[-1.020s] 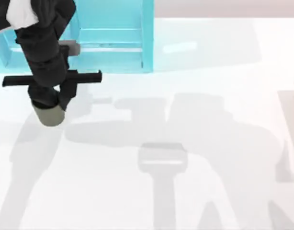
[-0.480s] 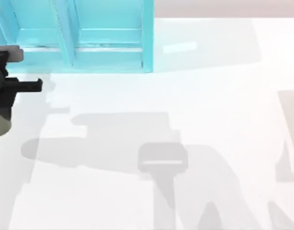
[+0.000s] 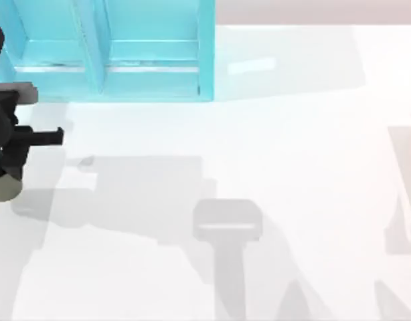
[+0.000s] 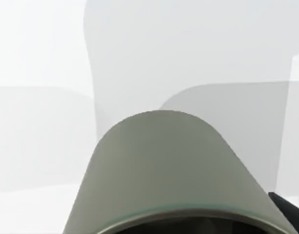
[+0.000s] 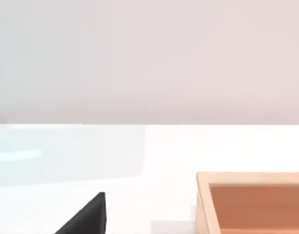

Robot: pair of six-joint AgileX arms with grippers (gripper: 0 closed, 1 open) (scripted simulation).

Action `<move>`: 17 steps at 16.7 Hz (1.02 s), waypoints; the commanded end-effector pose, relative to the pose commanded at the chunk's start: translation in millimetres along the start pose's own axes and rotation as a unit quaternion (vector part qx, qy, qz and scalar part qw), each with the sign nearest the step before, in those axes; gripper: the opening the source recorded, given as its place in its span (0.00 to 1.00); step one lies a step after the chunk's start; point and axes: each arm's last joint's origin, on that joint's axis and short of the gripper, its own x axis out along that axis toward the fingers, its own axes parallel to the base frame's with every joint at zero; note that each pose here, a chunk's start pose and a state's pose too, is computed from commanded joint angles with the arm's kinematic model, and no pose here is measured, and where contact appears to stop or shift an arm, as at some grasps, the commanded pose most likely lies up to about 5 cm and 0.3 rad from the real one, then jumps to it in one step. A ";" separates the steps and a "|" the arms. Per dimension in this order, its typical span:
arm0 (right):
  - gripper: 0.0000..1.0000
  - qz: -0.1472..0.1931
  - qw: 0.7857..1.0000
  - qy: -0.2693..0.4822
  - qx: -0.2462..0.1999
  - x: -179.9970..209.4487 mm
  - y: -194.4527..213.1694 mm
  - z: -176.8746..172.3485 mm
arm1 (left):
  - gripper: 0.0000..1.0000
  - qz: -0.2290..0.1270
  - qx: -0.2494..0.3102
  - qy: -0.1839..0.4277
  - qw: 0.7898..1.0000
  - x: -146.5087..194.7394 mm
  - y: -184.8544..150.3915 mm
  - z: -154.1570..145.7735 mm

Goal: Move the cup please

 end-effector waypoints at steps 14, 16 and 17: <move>1.00 0.000 1.000 0.000 0.000 0.0 0.0 0.0 | 0.53 0.000 0.002 0.006 1.000 24.5 3.1 -3.5; 1.00 0.000 1.000 0.000 0.000 0.0 0.0 0.0 | 0.68 0.000 0.002 0.006 1.000 24.5 3.1 -3.5; 1.00 0.000 1.000 0.000 0.000 0.0 0.0 0.0 | 0.75 0.000 0.002 0.006 1.000 24.5 3.1 -3.5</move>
